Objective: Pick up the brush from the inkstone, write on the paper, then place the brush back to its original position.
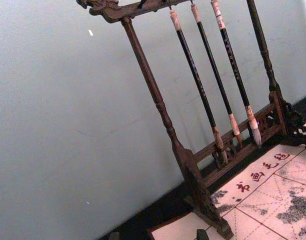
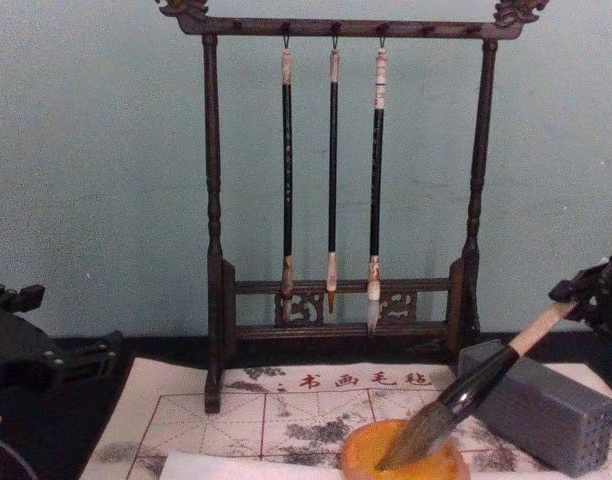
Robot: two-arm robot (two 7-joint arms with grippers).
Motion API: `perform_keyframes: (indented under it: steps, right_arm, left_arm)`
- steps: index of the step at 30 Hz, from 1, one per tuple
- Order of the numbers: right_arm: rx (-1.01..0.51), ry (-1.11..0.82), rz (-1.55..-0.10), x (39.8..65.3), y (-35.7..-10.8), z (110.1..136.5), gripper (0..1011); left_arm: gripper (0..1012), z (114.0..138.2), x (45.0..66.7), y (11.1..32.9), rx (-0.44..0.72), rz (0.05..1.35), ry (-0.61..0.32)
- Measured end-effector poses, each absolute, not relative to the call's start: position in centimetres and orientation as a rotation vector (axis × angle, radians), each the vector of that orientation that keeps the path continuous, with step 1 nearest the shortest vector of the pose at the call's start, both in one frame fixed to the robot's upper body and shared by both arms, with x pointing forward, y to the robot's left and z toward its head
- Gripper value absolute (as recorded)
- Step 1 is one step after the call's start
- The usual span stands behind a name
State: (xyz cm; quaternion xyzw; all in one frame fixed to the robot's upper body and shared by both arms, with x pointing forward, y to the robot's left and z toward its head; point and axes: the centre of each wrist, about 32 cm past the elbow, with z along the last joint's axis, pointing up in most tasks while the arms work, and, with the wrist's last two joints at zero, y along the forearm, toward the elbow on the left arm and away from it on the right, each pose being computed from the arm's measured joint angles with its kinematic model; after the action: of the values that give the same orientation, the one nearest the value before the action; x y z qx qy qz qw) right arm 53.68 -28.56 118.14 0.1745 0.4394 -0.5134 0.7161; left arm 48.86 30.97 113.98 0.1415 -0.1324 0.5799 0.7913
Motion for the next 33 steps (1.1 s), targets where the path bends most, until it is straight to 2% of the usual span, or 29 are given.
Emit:
perform_keyframes:
  steps: [33]
  right_arm:
    - [0.377, 0.986, -1.148, 53.73, -28.41, 117.88, 185]
  left_arm:
    - [1001, 113.98, 48.86, 30.97, 0.304, 1.248, -0.285]
